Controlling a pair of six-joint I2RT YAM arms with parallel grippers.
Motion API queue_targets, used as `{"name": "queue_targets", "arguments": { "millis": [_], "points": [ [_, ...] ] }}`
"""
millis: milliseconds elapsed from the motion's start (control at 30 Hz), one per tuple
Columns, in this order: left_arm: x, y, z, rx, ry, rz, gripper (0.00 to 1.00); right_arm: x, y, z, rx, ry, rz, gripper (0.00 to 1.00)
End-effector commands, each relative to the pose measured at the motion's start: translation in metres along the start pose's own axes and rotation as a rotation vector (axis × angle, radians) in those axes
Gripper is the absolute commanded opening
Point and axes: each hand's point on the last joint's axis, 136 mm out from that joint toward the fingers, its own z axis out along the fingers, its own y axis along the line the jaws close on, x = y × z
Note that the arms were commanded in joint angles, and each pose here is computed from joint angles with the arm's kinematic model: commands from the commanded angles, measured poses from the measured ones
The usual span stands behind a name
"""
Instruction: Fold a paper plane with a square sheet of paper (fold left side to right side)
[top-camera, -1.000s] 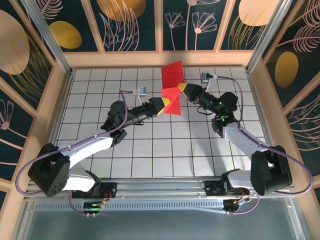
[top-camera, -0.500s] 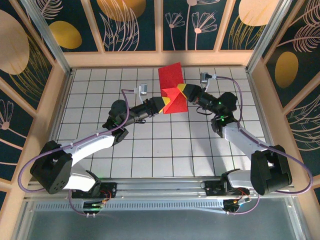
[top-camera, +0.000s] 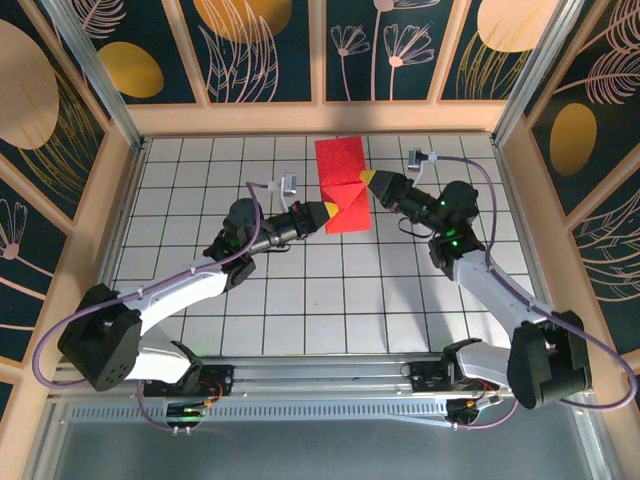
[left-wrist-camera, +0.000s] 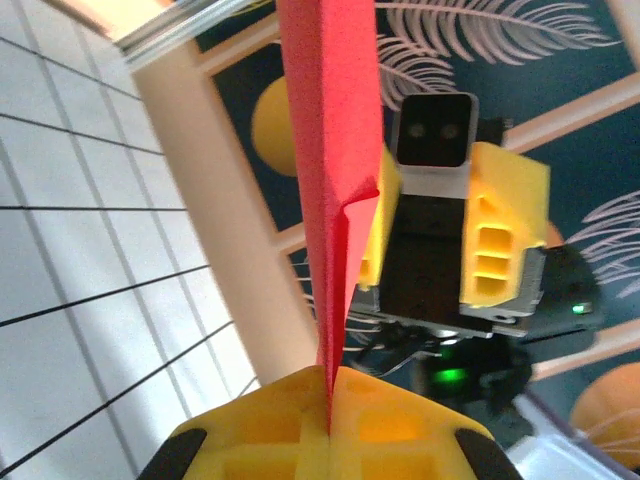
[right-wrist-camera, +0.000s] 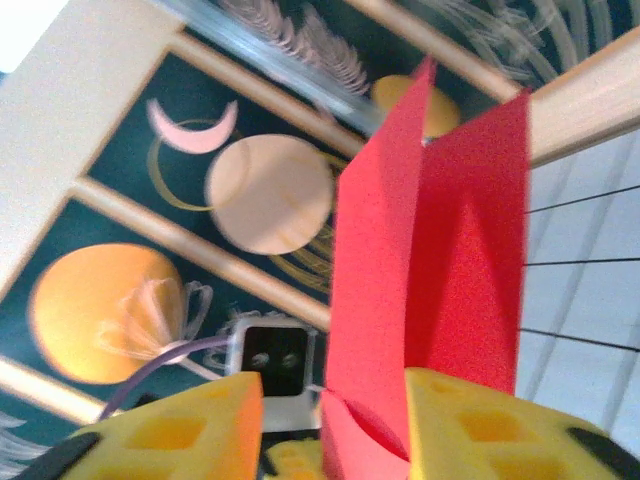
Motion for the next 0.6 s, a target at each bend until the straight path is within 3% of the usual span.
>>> {"name": "queue_targets", "arguments": {
  "millis": [0, 267, 367, 567],
  "points": [
    [-0.001, 0.015, -0.008, -0.157, 0.012, 0.089, 0.00, -0.013, -0.032, -0.019, 0.279, -0.061, -0.121, 0.50],
    [-0.006, 0.069, -0.054, -0.657, 0.072, 0.289, 0.00, -0.033, -0.104, -0.104, 0.933, -0.166, -0.265, 0.69],
    [-0.007, 0.082, -0.072, -0.868, 0.109, 0.374, 0.00, -0.037, -0.114, -0.125, 1.064, -0.185, -0.293, 0.77],
    [-0.012, 0.088, -0.094, -1.268, 0.132, 0.540, 0.00, -0.042, -0.126, -0.146, 1.188, -0.233, -0.294, 0.93]
  ]
}}
